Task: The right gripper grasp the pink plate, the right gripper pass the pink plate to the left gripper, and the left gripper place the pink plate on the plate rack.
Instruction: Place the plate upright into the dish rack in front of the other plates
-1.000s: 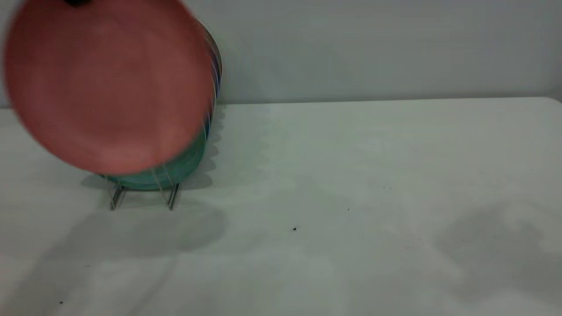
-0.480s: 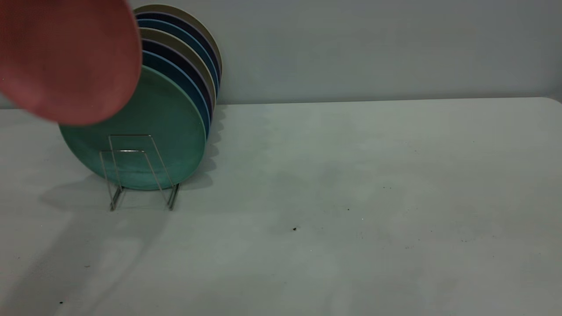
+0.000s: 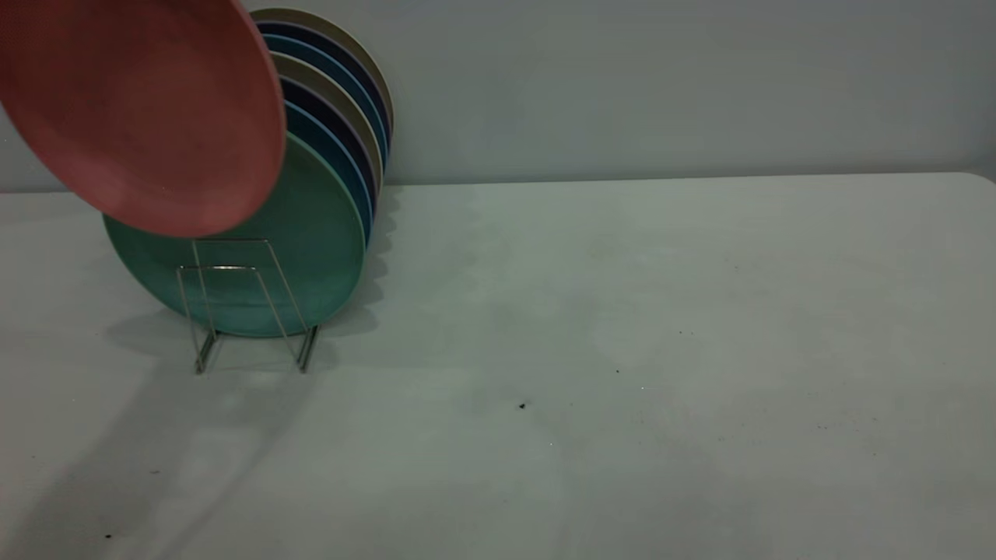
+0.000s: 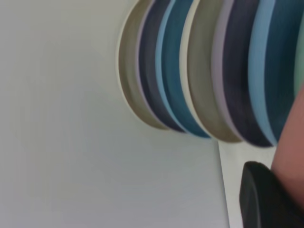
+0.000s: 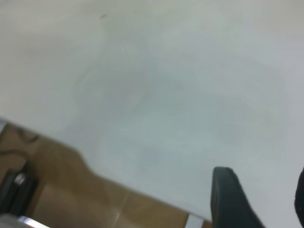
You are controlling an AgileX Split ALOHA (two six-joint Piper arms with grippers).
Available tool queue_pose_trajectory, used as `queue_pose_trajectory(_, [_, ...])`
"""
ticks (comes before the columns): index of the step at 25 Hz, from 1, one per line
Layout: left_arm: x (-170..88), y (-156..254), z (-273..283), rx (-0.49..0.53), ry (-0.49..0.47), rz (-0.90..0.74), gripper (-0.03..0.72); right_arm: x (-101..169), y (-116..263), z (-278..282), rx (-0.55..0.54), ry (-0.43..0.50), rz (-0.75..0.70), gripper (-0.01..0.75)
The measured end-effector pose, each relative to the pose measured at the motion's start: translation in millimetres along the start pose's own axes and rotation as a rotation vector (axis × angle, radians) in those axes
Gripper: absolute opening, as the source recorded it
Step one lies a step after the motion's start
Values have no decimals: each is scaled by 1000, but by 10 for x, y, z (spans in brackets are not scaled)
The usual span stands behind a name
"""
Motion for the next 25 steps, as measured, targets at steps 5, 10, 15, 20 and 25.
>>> queue_pose_trajectory(5, [-124, -20, -86, -39, -31, -11, 22, -29, 95, 0, 14, 65, -31, 351])
queue_pose_trajectory(10, [-168, -16, -105, -40, -24, 7, 22, -22, 193, -150, 59, 50, -60, 351])
queue_pose_trajectory(15, [-162, -19, -105, -44, -28, 75, 22, -31, 200, -218, 38, 56, -66, 351])
queue_pose_trajectory(20, [-173, -13, -105, -39, -18, 87, 22, -34, 198, -236, 29, 58, -74, 351])
queue_pose_trajectory(25, [-196, 6, -106, -18, 5, 130, 22, -35, 201, -244, 28, 59, -86, 351])
Point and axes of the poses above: a point on each arm's last joint axis where the gripper is mounted, z pointing back along that axis away from the gripper, x along the wrist's bending axis when the last joint is at zero, y = z × x, the point moved 1 cm from there along -z, pointing out along that axis toward the gripper, and after that the axes turned 12 degrees about z, right-handed, at the moved point
